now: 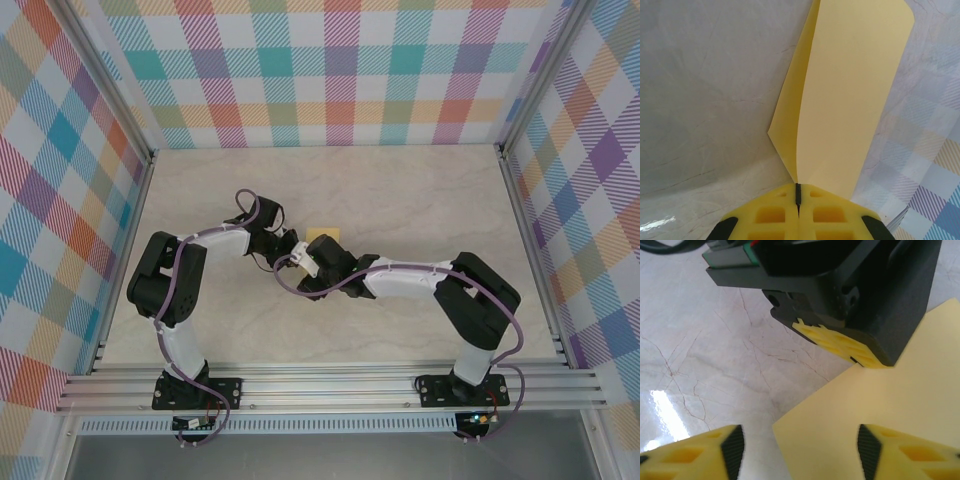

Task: Fold a paper plane with a square sheet of paper (fold left side to right side)
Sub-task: Third fold the triangle at the center of the table.

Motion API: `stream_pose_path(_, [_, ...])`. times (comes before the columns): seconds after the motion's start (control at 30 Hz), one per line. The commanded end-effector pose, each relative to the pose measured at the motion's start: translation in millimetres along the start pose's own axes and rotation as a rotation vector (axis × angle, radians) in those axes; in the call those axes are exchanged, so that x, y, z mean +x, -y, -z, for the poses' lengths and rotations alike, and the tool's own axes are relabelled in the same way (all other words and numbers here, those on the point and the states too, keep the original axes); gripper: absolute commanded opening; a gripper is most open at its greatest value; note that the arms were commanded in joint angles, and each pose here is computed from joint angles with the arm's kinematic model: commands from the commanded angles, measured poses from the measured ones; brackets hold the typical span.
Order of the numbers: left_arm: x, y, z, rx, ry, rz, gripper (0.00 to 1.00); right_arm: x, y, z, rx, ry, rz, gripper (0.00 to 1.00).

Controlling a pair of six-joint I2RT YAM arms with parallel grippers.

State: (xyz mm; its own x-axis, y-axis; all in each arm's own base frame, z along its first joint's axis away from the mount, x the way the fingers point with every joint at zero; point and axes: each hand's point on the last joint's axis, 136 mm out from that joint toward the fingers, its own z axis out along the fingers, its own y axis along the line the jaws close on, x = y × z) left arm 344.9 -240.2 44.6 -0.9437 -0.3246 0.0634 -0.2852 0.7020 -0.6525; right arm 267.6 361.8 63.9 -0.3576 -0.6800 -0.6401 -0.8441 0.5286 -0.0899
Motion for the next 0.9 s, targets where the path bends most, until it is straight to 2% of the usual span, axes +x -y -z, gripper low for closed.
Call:
stream_pose_path(0.0, [3.5,17.0,9.1,0.016,0.007,-0.029,0.0,-15.0,-3.7,-0.9,-0.015,0.038,0.0,0.47])
stream_pose_path(0.1, [3.4,16.7,8.9,0.014,0.006,-0.029,0.0,-13.8,-3.4,1.1,-0.011,0.034,-0.002,0.31])
stream_pose_path(0.23, [3.2,16.2,9.1,0.01,0.008,-0.033,0.0,-9.8,-2.2,2.4,-0.008,0.021,-0.013,0.03])
stream_pose_path(0.27, [3.2,15.9,9.4,0.008,0.01,-0.032,0.0,-8.7,-1.1,2.7,-0.006,0.018,-0.018,0.0])
stream_pose_path(0.47, [2.0,17.9,11.2,0.01,0.017,-0.045,0.0,-4.0,1.0,6.8,-0.028,0.02,-0.051,0.0])
stream_pose_path(0.6, [3.3,14.1,19.4,-0.017,0.017,-0.047,0.1,3.4,3.9,8.8,-0.053,0.017,-0.127,0.0])
stream_pose_path(0.7, [-0.2,14.0,29.3,-0.018,0.032,-0.055,0.27,7.8,5.2,10.3,-0.072,0.021,-0.165,0.0])
stream_pose_path(0.87, [-7.9,13.7,47.4,-0.023,0.062,-0.069,0.32,11.3,7.7,11.5,-0.09,0.027,-0.207,0.0])
